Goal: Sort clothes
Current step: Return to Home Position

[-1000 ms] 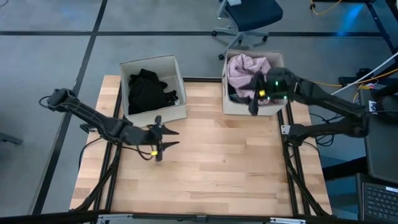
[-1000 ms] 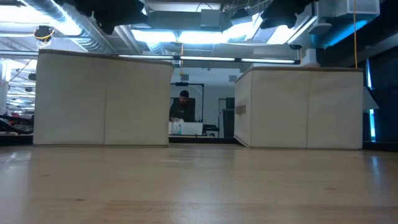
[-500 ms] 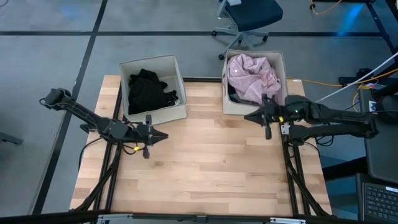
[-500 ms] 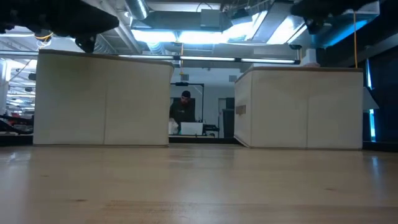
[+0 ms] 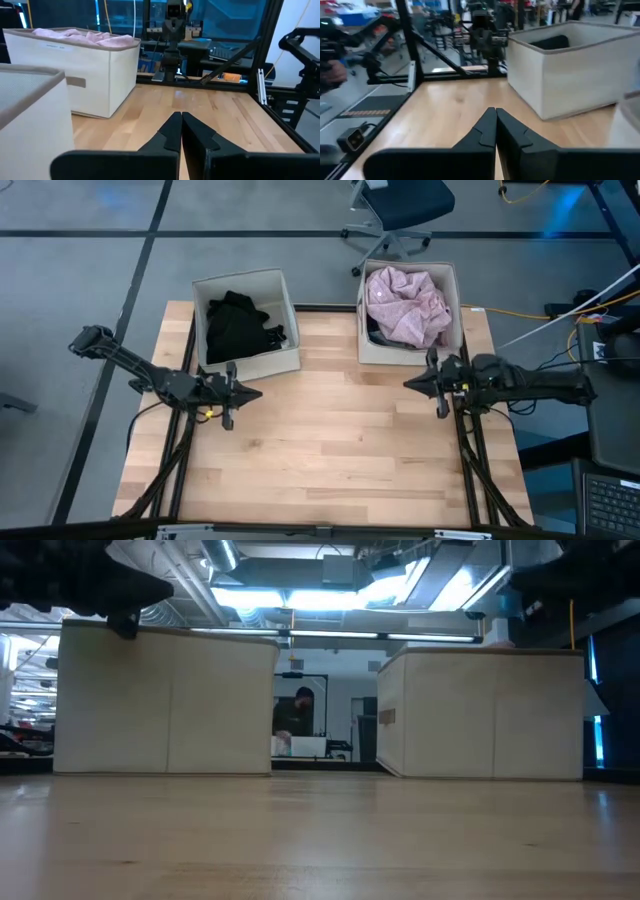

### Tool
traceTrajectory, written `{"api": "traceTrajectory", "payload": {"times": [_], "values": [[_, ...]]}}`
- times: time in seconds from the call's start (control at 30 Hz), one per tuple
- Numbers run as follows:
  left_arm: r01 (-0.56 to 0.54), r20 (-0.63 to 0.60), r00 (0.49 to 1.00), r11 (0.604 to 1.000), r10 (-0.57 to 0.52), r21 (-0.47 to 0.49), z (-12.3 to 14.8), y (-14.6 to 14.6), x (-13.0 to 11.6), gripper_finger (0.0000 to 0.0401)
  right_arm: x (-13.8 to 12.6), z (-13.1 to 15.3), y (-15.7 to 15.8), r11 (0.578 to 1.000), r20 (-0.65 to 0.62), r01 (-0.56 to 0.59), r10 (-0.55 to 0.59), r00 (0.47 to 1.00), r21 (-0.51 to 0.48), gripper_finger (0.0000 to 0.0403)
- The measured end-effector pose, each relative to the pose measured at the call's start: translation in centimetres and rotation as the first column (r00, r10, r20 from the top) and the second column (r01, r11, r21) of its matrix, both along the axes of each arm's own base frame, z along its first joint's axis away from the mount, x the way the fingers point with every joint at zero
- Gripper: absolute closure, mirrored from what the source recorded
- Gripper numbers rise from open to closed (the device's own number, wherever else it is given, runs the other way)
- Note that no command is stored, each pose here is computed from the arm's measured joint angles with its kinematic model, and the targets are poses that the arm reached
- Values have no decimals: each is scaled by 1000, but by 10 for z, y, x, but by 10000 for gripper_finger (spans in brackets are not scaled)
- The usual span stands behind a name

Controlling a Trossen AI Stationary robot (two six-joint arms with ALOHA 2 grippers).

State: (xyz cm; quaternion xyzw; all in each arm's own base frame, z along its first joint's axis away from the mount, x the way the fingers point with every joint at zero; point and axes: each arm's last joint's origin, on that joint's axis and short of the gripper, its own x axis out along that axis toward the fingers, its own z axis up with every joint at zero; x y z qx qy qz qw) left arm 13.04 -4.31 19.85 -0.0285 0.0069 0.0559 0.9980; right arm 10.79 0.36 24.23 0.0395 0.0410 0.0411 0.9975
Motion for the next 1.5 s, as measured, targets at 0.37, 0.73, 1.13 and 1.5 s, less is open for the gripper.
{"api": "traceTrajectory", "payload": {"times": [0.37,0.73,1.13,1.5], "values": [[-3,23,1000,1000,4,-17,-14,5,-10,399,-6,-43,0,1000,52,-8,7,999,13,395],[-30,38,999,999,31,-39,-28,10,-21,398,-5,-69,-1,1000,64,20,-21,998,16,399],[-109,25,994,994,108,30,-29,17,-31,398,-4,-79,-1,999,25,21,-22,999,46,399],[-4,117,993,1000,4,-1,-22,19,-40,398,-4,-81,0,999,4,-11,11,1000,51,400]]}}
